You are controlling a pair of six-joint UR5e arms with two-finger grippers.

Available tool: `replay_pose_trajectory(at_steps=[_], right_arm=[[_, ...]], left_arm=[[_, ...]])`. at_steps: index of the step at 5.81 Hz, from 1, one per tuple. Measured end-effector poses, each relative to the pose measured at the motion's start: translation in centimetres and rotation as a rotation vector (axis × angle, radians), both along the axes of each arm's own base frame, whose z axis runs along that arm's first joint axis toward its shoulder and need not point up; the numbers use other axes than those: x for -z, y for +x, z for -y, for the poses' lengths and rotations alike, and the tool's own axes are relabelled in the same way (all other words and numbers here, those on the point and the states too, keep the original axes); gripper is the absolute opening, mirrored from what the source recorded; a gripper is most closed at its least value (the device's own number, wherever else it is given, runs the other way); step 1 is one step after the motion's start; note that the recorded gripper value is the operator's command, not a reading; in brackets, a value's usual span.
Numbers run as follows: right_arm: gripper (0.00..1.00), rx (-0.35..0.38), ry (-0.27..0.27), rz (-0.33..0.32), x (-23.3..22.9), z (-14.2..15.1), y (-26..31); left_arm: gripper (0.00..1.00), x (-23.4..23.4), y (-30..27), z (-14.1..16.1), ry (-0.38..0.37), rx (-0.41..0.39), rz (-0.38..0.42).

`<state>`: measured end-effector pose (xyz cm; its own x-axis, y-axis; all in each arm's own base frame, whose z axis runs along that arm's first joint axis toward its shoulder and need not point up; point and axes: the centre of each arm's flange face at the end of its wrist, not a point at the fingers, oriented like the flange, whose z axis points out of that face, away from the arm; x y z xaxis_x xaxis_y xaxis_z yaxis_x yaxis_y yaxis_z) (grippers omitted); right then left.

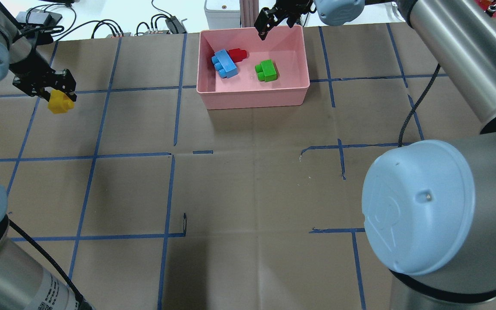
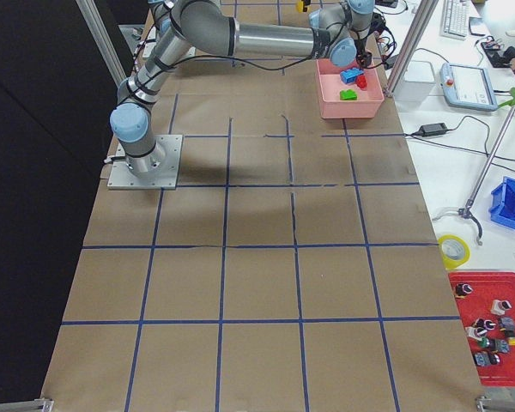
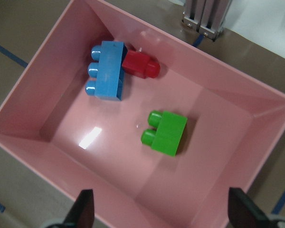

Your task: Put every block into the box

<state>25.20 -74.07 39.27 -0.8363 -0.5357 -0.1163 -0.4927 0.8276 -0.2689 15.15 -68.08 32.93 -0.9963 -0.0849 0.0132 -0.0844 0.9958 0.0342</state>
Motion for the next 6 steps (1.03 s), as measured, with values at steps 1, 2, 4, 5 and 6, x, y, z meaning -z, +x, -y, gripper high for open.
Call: replay_pose_trajectory(at_steps=[1, 2, 4, 5, 6], right_arm=[[1.0, 0.021, 0.057, -0.037, -2.6, -1.7, -1.6], [1.0, 0.047, 0.104, -0.082, -5.3, -3.7, -3.2], [0.98, 0.233, 0.214, -0.127, -10.4, -8.7, -6.1], [0.93, 0.338, 0.27, -0.133, -12.3, -11.3, -6.6], [0.93, 0.39, 0.314, -0.141, -12.9, -13.8, -7.0]], left_arm=[[0.13, -4.9, -0.9, 1.2, 0.002, 0.017, -0.007], [0.13, -9.7, -4.5, 2.5, -0.015, 0.058, -0.006], [0.13, -14.1, -18.1, 4.4, -0.045, 0.015, -0.025], [0.13, -14.2, -26.3, 4.4, -0.06, -0.034, -0.046], [0.13, -13.9, -34.0, 3.7, -0.081, -0.064, -0.063]])
